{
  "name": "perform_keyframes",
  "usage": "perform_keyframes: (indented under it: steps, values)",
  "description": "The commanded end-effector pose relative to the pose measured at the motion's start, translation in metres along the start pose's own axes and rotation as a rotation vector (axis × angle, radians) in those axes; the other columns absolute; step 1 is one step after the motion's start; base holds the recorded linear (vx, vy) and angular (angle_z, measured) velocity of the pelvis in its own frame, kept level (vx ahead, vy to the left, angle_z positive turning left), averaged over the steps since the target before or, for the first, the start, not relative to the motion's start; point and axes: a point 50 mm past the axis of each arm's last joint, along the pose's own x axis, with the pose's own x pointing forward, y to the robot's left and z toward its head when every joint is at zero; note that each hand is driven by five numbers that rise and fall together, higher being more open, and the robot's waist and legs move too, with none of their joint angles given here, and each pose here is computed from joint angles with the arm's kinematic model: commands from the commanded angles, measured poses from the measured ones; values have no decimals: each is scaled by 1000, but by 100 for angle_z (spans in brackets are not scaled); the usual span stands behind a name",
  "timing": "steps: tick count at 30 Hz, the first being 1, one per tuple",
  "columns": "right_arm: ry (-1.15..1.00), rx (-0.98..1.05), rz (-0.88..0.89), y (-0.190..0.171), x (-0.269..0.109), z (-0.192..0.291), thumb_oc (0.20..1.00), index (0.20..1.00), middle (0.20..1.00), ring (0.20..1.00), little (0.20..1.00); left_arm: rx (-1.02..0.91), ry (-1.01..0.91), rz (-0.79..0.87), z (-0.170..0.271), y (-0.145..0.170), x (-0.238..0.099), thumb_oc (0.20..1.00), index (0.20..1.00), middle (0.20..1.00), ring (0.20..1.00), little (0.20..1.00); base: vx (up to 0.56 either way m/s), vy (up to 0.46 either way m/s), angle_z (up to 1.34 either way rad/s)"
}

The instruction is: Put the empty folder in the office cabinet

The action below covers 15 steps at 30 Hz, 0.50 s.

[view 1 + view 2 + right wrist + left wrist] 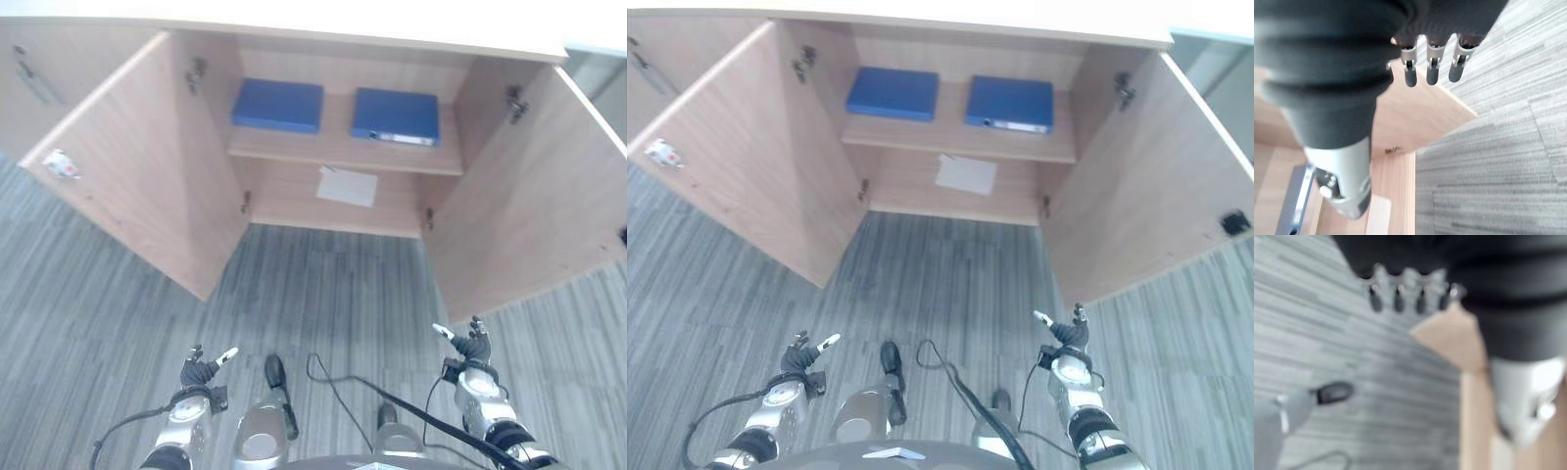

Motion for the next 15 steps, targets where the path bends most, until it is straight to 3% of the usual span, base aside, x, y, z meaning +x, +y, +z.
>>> perform_keyframes:
  steps: [1,11,15]
  values:
    - [-96,57,-78,-23,7,24,1000,1000,1000,1000,1000,44,-25,-7,2,-5,0,1000,1000,1000,1000,1000,153,-141,-29]
    - [-232,199,-238,-42,19,67,1000,1000,1000,1000,1000,49,75,9,-15,-6,-2,1000,1000,1000,1000,1000,122,-125,3]
    - [-407,250,-298,-49,32,147,1000,1000,1000,1000,1000,118,92,0,-15,-4,1,1000,1000,1000,1000,1000,-37,-147,9]
